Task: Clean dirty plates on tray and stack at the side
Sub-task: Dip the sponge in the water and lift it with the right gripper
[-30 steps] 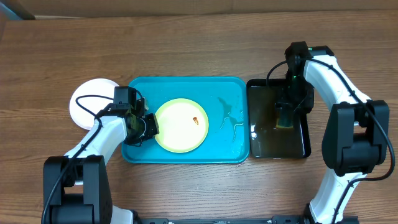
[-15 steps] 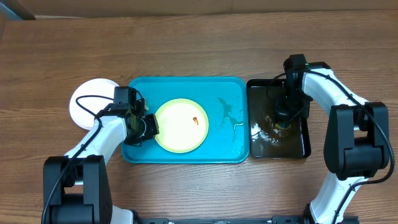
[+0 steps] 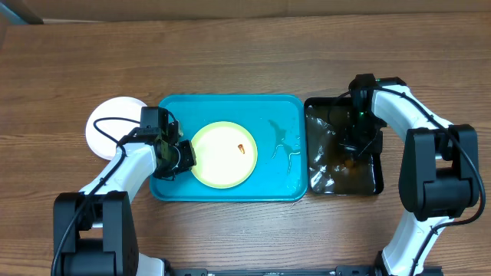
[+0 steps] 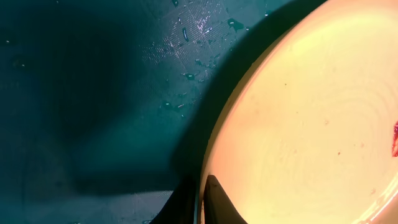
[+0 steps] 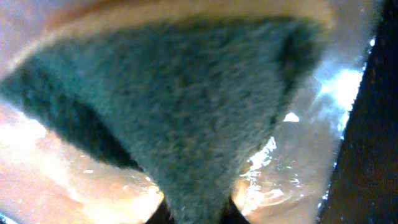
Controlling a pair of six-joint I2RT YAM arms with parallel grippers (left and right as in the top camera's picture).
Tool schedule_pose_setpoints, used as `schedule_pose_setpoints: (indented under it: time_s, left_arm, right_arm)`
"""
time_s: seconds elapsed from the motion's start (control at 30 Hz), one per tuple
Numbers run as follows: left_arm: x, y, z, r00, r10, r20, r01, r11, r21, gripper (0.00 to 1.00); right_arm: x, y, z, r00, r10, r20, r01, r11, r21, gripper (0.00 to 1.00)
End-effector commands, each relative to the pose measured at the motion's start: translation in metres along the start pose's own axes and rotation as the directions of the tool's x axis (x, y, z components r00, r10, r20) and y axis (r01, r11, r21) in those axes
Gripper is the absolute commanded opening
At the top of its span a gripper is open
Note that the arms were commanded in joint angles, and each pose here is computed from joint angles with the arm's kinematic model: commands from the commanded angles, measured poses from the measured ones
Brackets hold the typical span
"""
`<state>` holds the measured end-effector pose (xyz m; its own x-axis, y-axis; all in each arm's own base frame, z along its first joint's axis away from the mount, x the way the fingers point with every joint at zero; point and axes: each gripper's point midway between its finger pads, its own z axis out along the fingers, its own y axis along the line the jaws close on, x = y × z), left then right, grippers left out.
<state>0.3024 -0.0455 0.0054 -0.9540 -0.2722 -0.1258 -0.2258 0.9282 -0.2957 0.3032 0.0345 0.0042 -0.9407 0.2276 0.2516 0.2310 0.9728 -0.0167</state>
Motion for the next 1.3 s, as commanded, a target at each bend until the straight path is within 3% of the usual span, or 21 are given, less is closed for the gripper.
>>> schedule_pose_setpoints:
  time_s: [0.0,0.07,0.1,0.13,0.27,0.47,0.6,0.63,0.7,0.73,0.77,0.8,0.87,0.9,1.03,1.07,1.1,1.13,1.17,1.23,1.27]
  left_arm:
    - [0.003,-0.001,0.003,1.000,-0.003,-0.015,0.003,1.000,0.001,0.09]
    - [0.003,-0.001,0.003,1.000,-0.003,-0.015,0.003,1.000,0.001,0.09]
    - [0.003,-0.001,0.003,1.000,-0.002,-0.013,0.002,1.000,0.002,0.10]
    - [0.002,-0.001,0.003,1.000,-0.002,-0.012,0.002,1.000,0.002,0.10]
    - [0.002,-0.001,0.003,1.000,0.005,-0.013,-0.005,1.000,0.002,0.10]
    - [0.002,-0.002,0.003,1.000,0.005,-0.010,-0.005,1.000,0.003,0.11]
    - [0.002,-0.002,0.003,1.000,0.006,-0.010,-0.006,1.000,0.003,0.11]
    - [0.002,-0.002,0.003,1.000,0.006,-0.010,-0.006,1.000,0.003,0.10]
    - [0.002,-0.002,0.003,1.000,0.006,-0.010,-0.006,1.000,0.003,0.10]
    - [0.002,-0.002,0.003,1.000,0.006,-0.010,-0.006,1.000,0.003,0.10]
    - [0.002,-0.002,0.003,1.000,0.006,-0.009,-0.006,1.000,0.003,0.10]
    - [0.001,-0.002,0.003,1.000,0.006,-0.009,-0.006,1.000,0.003,0.10]
    - [0.001,-0.002,0.003,1.000,0.006,-0.008,-0.006,1.000,0.003,0.11]
    - [0.001,-0.002,0.003,1.000,0.006,-0.008,-0.006,1.000,0.003,0.11]
    - [0.002,-0.001,0.003,1.000,0.005,-0.011,-0.005,1.000,0.002,0.11]
    - [0.002,-0.001,0.003,1.000,0.005,-0.012,-0.005,1.000,0.002,0.11]
    - [0.002,-0.002,0.003,1.000,0.005,-0.012,-0.005,1.000,0.002,0.11]
    - [0.002,-0.002,0.003,1.000,0.005,-0.012,-0.005,1.000,0.002,0.11]
    - [0.002,-0.002,0.003,1.000,0.005,-0.011,-0.005,1.000,0.002,0.11]
    - [0.002,-0.002,0.003,1.000,0.005,-0.011,-0.005,1.000,0.002,0.11]
    - [0.002,-0.002,0.003,1.000,0.005,-0.011,-0.005,1.000,0.003,0.11]
  right_arm:
    - [0.002,0.001,0.005,1.000,0.006,-0.024,-0.007,1.000,-0.018,0.07]
    - [-0.001,0.002,0.005,1.000,0.004,-0.008,-0.005,1.000,-0.023,0.50]
    - [-0.005,0.003,0.005,1.000,0.003,0.005,-0.003,1.000,-0.023,0.65]
    - [-0.008,0.004,0.005,1.000,0.000,0.020,0.001,1.000,-0.028,0.73]
    - [-0.026,-0.001,0.004,0.995,-0.001,0.098,0.000,1.000,0.008,0.87]
    - [-0.049,0.003,0.001,0.982,-0.002,0.189,0.004,1.000,-0.007,0.88]
    - [-0.057,0.007,-0.001,0.974,0.002,0.225,0.003,1.000,-0.023,0.82]
    - [-0.058,0.007,-0.001,0.974,0.002,0.229,0.004,1.000,-0.024,0.66]
    - [-0.060,0.008,-0.002,0.972,0.002,0.235,0.004,1.000,-0.026,0.14]
    - [-0.060,0.008,-0.002,0.972,0.002,0.237,0.005,1.000,-0.027,0.05]
    - [-0.061,0.009,-0.002,0.971,0.001,0.238,0.006,1.000,-0.031,0.04]
    - [-0.061,0.010,-0.002,0.971,0.001,0.239,0.008,0.999,-0.039,0.07]
    - [-0.060,0.014,-0.002,0.973,0.001,0.231,0.014,0.998,-0.064,0.76]
    - [-0.058,0.016,-0.002,0.975,0.001,0.224,0.016,0.997,-0.072,0.87]
    - [-0.045,0.012,0.001,0.986,0.001,0.168,0.009,0.998,-0.059,0.90]
    - [-0.041,0.011,0.002,0.988,0.001,0.152,0.007,0.998,-0.054,0.88]
    - [-0.038,0.010,0.002,0.990,0.002,0.140,0.006,0.999,-0.051,0.79]
    - [-0.035,0.009,0.003,0.992,0.001,0.130,0.005,0.999,-0.047,0.66]
    - [-0.034,0.009,0.003,0.992,0.000,0.126,0.006,0.999,-0.046,0.45]
    - [-0.033,0.009,0.003,0.993,0.001,0.122,0.005,0.999,-0.045,0.15]
    - [-0.033,0.009,0.003,0.993,0.000,0.122,0.005,0.999,-0.045,0.04]
